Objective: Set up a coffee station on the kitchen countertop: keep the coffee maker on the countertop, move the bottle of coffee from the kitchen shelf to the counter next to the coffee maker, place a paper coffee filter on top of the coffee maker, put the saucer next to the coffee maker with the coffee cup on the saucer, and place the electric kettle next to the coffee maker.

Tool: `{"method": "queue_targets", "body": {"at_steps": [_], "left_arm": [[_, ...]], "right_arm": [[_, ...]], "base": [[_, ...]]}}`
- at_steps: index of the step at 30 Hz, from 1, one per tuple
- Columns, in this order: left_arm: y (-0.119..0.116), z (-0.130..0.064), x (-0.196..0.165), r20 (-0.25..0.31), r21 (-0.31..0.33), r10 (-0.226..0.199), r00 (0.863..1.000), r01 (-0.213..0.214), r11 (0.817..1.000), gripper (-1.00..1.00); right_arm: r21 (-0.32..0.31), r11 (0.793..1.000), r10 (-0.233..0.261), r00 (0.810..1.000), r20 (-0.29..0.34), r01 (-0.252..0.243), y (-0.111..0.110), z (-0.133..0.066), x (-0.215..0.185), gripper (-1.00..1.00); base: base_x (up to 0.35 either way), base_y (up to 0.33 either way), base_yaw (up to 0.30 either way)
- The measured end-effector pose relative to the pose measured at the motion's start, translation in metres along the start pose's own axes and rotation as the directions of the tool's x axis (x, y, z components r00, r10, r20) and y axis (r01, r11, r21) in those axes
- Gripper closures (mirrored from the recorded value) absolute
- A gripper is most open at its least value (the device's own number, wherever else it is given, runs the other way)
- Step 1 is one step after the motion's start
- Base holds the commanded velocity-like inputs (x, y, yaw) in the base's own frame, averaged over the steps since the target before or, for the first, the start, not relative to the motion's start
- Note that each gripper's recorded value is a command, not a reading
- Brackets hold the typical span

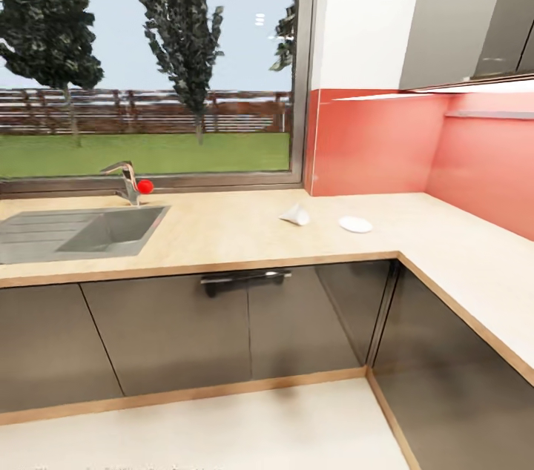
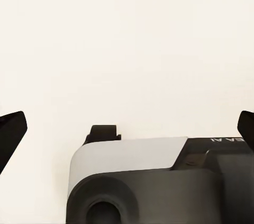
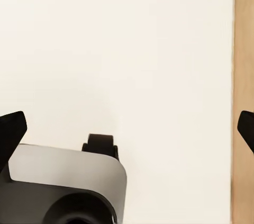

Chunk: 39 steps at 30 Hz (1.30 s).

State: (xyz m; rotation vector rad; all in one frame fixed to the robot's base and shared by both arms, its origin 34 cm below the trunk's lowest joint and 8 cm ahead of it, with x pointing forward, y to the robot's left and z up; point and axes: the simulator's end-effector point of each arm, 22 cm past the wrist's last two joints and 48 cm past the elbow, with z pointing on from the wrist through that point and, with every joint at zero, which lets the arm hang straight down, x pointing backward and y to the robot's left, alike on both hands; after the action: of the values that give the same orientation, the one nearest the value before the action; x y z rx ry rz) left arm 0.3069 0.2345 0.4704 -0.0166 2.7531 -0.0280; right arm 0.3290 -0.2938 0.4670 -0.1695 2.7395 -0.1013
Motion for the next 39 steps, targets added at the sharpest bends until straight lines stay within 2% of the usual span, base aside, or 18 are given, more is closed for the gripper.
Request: {"method": "queue_targets", "body": {"at_steps": [14, 16, 17, 18, 20, 22, 26, 27, 31, 34, 35, 37, 39], "left_arm": [[0.000, 0.000, 0.000, 0.000, 0.000, -0.001, 1.000, 0.001, 1.000, -1.00], [-0.004, 0.000, -0.004, 0.008, 0.009, 0.001, 1.000, -0.001, 1.000, -1.00], [-0.004, 0.000, -0.004, 0.008, 0.009, 0.001, 1.000, -0.001, 1.000, -1.00], [-0.004, 0.000, -0.003, 0.006, 0.009, 0.000, 1.000, 0.000, 1.000, -1.00], [-0.004, 0.000, -0.002, 0.004, 0.008, -0.001, 1.000, 0.001, 1.000, -1.00], [-0.003, 0.000, 0.000, 0.001, 0.008, -0.003, 1.000, 0.003, 1.000, -1.00], [-0.003, 0.000, 0.000, 0.000, 0.008, -0.004, 1.000, 0.004, 1.000, -1.00], [-0.003, 0.000, 0.000, 0.001, 0.008, -0.005, 1.000, 0.005, 1.000, -1.00], [-0.002, 0.000, -0.003, 0.017, 0.006, -0.009, 1.000, 0.009, 1.000, -1.00], [-0.002, 0.000, -0.007, 0.032, 0.006, -0.009, 0.999, 0.009, 1.000, -1.00], [-0.003, 0.000, -0.008, 0.037, 0.007, -0.008, 0.999, 0.008, 1.000, -1.00], [-0.003, 0.000, -0.009, 0.041, 0.008, -0.006, 0.999, 0.006, 1.000, -1.00], [-0.003, 0.000, -0.009, 0.043, 0.008, -0.005, 0.999, 0.005, 1.000, -1.00]], "right_arm": [[-0.004, 1.000, -0.007, 0.999, -0.033, 0.007, -0.002, -0.001, 0.016, -1.00], [0.006, 1.000, -0.004, 0.995, 0.104, 0.004, -0.005, 0.001, -0.053, -1.00], [0.009, 1.000, -0.005, 0.991, 0.134, 0.004, -0.006, 0.000, -0.067, -1.00], [0.015, 1.000, -0.007, 0.979, 0.201, 0.004, -0.010, -0.004, -0.099, -1.00], [0.013, 1.000, -0.010, 0.964, 0.266, 0.007, -0.011, -0.010, -0.129, -1.00], [-0.064, 0.997, -0.015, 0.910, 0.415, 0.046, 0.004, -0.033, -0.201, -1.00], [-0.173, 0.975, -0.023, 0.834, 0.552, 0.141, 0.032, -0.071, -0.264, -1.00], [-0.216, 0.957, -0.024, 0.795, 0.606, 0.194, 0.044, -0.092, -0.286, -1.00], [-0.244, 0.926, -0.033, 0.706, 0.707, 0.287, 0.059, -0.140, -0.331, -1.00], [-0.238, 0.916, -0.034, 0.655, 0.755, 0.322, 0.062, -0.173, -0.358, -1.00], [-0.234, 0.913, -0.031, 0.629, 0.776, 0.334, 0.063, -0.193, -0.373, -1.00], [-0.229, 0.912, -0.028, 0.608, 0.793, 0.341, 0.063, -0.213, -0.386, -1.00], [-0.230, 0.911, -0.021, 0.597, 0.802, 0.341, 0.063, -0.228, -0.397, -1.00]], "base": [[0.105, 0.000, 0.013], [0.000, 0.000, 0.000], [0.000, 0.000, 0.000], [0.000, 0.000, 0.000], [0.000, 0.000, 0.000], [0.000, 0.000, 0.000], [0.000, 0.000, 0.000], [0.000, 0.000, 0.000], [0.000, 0.000, 0.000], [0.000, 0.000, 0.000], [0.000, 0.000, 0.000], [0.000, 0.000, 0.000], [0.000, 0.000, 0.000]]}}
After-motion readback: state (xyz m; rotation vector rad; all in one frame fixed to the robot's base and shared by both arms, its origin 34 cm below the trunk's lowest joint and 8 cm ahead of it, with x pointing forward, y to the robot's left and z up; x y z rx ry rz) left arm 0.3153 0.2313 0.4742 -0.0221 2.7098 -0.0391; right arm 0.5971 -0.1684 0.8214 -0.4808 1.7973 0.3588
